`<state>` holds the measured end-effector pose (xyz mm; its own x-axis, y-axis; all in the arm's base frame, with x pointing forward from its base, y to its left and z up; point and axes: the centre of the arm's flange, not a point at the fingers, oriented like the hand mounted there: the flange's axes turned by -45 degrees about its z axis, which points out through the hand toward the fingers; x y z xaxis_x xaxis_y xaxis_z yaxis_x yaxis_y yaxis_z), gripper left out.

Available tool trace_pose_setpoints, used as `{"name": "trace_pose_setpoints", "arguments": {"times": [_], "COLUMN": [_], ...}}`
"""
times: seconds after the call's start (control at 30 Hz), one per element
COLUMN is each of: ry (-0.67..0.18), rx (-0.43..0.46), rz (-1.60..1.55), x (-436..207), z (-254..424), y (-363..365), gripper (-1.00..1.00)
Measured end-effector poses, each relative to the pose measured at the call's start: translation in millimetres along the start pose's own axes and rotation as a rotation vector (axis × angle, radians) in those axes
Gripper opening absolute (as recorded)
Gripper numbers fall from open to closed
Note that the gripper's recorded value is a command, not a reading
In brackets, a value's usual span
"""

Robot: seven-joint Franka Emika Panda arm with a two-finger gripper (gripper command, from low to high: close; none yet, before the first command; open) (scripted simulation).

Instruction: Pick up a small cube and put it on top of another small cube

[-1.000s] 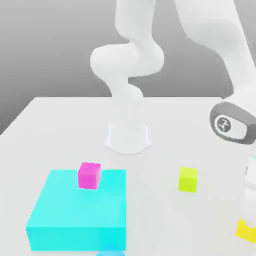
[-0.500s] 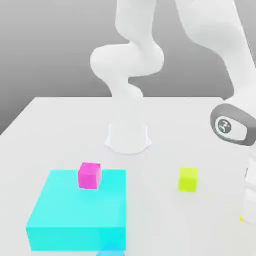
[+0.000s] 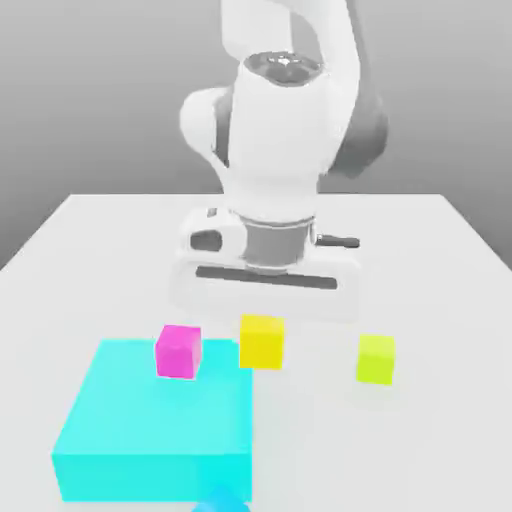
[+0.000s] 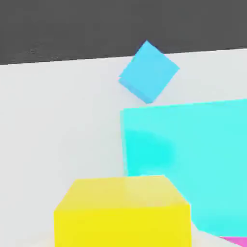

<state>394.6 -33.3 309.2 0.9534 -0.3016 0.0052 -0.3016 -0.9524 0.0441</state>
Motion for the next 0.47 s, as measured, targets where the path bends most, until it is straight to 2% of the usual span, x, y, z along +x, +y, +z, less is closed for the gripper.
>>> {"name": "trace_pose_setpoints", "arguments": {"times": [0.17, 0.33, 0.37, 0.47], "ry": [-0.012, -0.014, -0.014, -0.014], "rx": [0.038, 0.044, 0.044, 0.044], "rz": [0.358, 0.412, 0.413, 0.413], "x": [-31, -36, -37, -37], "z": [-9, 39, 48, 48], "y": [75, 83, 82, 82], "gripper": [-1.0, -1.0, 1.0, 1.0]}}
